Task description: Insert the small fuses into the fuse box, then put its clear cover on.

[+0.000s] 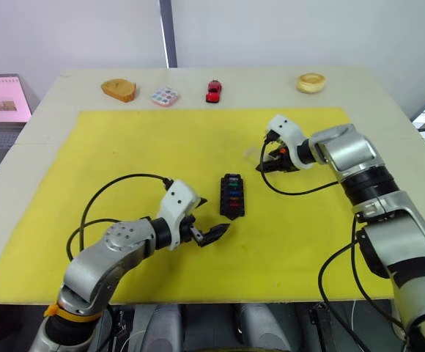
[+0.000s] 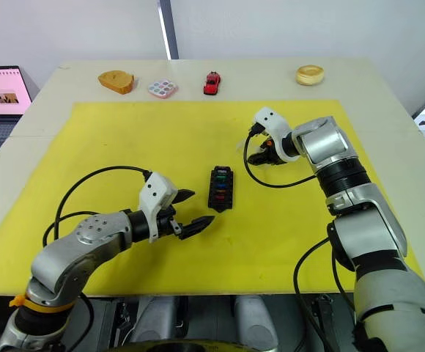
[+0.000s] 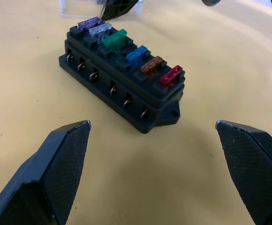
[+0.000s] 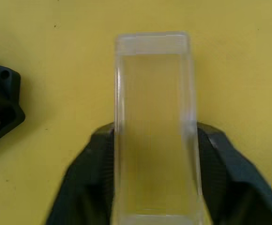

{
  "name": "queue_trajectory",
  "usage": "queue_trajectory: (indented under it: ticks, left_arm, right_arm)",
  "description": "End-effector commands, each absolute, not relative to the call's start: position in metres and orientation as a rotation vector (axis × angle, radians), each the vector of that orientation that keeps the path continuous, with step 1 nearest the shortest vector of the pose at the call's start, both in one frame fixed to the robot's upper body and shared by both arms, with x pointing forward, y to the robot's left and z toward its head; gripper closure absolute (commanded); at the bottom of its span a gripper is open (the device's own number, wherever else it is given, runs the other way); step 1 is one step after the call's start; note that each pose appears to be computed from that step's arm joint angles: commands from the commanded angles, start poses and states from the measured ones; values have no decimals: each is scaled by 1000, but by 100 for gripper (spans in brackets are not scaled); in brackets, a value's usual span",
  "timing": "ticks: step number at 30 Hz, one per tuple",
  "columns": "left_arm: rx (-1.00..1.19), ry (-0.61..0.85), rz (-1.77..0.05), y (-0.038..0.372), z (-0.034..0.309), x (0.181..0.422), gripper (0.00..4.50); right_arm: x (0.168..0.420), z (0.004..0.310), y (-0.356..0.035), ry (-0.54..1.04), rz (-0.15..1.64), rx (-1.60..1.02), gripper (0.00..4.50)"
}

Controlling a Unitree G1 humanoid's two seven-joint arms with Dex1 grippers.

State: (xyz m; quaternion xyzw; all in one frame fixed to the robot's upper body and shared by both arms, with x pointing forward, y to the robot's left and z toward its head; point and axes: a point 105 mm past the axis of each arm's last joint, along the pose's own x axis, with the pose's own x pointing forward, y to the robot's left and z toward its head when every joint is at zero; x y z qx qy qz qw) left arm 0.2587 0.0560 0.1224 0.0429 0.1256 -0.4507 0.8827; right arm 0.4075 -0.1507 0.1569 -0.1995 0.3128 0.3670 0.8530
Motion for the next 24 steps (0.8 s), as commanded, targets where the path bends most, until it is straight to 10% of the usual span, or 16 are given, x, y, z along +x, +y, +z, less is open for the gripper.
queue_trajectory:
  ticks: [1,24]
  left_arm:
    - [90,238,-930,44,124,252,0]
    - [68,251,-524,3,89,276,0]
  right_arm:
    - [405,183,-141,590,802,-432,281]
    - [367,249,-114,427,828,-416,281]
